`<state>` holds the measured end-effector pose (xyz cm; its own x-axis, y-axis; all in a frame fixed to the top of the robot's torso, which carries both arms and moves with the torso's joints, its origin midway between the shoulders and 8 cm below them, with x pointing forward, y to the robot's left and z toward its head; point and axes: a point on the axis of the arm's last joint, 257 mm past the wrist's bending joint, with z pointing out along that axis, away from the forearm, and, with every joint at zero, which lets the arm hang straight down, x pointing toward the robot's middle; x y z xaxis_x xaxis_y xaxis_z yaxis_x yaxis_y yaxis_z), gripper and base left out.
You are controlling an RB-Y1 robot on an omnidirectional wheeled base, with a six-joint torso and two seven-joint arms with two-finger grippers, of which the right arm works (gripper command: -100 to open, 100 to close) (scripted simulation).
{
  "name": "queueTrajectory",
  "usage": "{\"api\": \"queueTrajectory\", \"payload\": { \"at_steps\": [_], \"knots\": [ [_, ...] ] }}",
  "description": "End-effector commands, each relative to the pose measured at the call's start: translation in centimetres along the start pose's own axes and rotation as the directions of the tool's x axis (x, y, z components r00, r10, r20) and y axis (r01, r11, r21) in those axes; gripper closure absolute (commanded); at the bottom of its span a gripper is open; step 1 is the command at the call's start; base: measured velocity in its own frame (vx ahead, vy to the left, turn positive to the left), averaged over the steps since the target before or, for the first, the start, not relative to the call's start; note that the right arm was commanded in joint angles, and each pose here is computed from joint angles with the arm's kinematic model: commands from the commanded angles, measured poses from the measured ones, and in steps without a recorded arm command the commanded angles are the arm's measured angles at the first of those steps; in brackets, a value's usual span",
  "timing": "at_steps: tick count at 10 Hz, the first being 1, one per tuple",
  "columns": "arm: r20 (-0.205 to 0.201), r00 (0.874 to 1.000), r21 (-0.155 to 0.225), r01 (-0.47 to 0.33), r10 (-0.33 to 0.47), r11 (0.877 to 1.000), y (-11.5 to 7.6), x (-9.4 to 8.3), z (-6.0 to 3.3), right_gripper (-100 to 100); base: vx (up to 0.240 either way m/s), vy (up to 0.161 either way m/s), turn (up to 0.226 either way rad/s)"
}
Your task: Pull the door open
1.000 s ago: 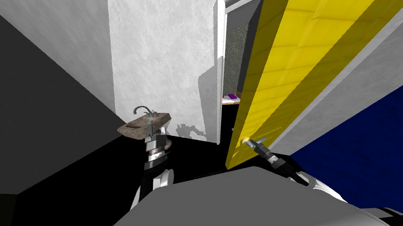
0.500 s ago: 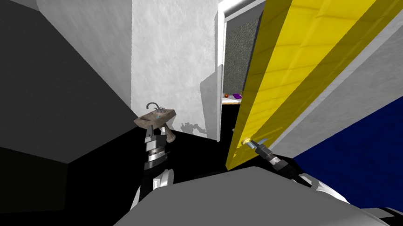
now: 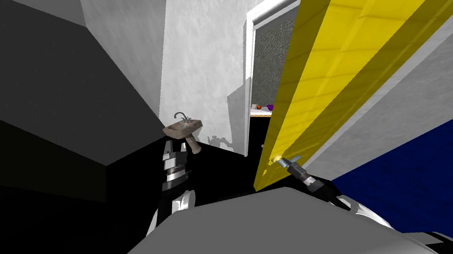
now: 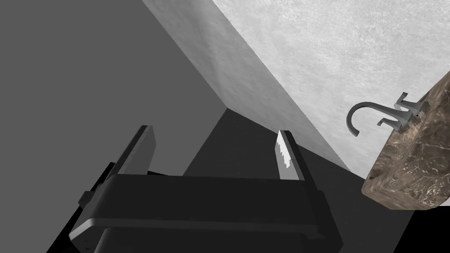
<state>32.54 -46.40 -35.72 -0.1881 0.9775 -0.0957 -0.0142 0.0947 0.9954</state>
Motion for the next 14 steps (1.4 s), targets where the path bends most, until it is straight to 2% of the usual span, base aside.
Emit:
{"api": "queueTrajectory", "payload": {
  "at_steps": [1,8,14],
  "knots": [
    [-0.002,1.0,0.0,0.002,-0.002,1.0,0.02,-0.05,-0.28,100,-0.197,-0.093,0.16],
    [-0.008,1.0,-0.005,0.006,-0.006,1.0,0.22,-0.27,-0.74,100,-0.205,-0.086,0.153],
    [-0.018,1.0,-0.002,0.003,-0.003,1.0,0.02,-0.05,-0.13,100,-0.175,-0.078,0.133]
  ]
}}
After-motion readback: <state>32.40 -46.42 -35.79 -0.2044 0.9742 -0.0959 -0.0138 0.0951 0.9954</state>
